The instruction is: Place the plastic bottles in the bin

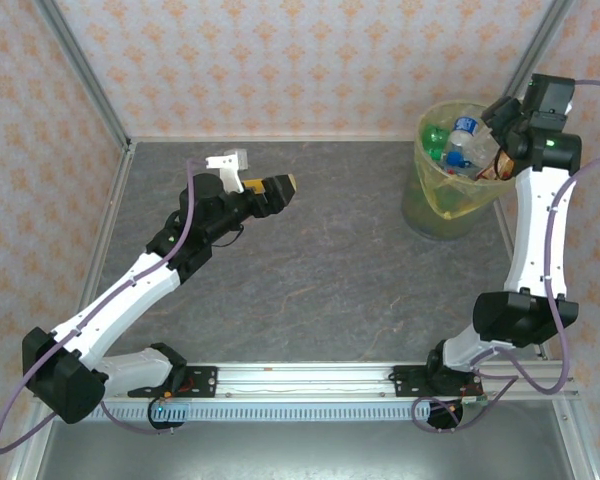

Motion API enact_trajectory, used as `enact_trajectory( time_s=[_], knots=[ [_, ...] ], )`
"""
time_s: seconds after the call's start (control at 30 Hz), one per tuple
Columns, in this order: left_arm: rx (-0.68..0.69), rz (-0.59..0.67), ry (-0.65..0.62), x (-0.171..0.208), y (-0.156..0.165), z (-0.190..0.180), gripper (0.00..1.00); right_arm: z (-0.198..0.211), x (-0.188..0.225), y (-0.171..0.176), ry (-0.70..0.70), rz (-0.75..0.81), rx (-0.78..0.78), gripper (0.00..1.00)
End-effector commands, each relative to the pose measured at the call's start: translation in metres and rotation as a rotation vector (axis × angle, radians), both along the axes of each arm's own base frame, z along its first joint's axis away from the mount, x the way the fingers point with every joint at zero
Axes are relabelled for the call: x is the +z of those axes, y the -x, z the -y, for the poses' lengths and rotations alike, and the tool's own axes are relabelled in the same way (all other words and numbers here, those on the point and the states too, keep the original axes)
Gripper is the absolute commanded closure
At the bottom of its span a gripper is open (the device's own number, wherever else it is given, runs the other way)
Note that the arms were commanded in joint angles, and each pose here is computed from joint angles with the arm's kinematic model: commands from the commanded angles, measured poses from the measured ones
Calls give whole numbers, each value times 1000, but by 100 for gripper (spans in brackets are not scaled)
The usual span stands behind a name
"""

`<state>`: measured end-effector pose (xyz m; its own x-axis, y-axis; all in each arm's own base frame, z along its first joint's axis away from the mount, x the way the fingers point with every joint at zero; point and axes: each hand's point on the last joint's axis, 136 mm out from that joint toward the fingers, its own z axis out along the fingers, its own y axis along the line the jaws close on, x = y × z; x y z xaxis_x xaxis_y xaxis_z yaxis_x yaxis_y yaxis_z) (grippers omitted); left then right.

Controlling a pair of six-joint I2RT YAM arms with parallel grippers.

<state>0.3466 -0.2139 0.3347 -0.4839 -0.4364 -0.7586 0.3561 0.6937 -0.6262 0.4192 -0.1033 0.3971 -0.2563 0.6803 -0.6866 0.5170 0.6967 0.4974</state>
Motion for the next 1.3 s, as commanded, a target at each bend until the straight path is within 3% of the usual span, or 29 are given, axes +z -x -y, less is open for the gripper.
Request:
enact_trajectory(
  time_s=[0.0, 0.3, 0.4, 0.43, 0.87, 1.1, 1.27],
  knots=[
    [-10, 65, -7, 23, 2, 1, 1, 16, -5, -8, 28, -27, 2, 49],
    [3, 60, -27, 21, -1, 0, 1, 29, -37, -37, 29, -117, 13, 48],
    [1, 59, -35, 20, 0, 0, 1, 30, -46, -41, 24, -147, 19, 37],
    [6, 57, -36, 20, -1, -1, 1, 30, -46, -40, 27, -156, 17, 29],
    [8, 54, -26, 19, -2, 0, 1, 33, -8, -24, 100, -92, 4, 0],
    [23, 49, -41, 16, 1, -6, 1, 13, -2, -25, 53, -26, 53, 0],
    [159, 54, -114, 13, -1, -34, 1, -22, 17, -15, 45, 116, 140, 0]
  ],
)
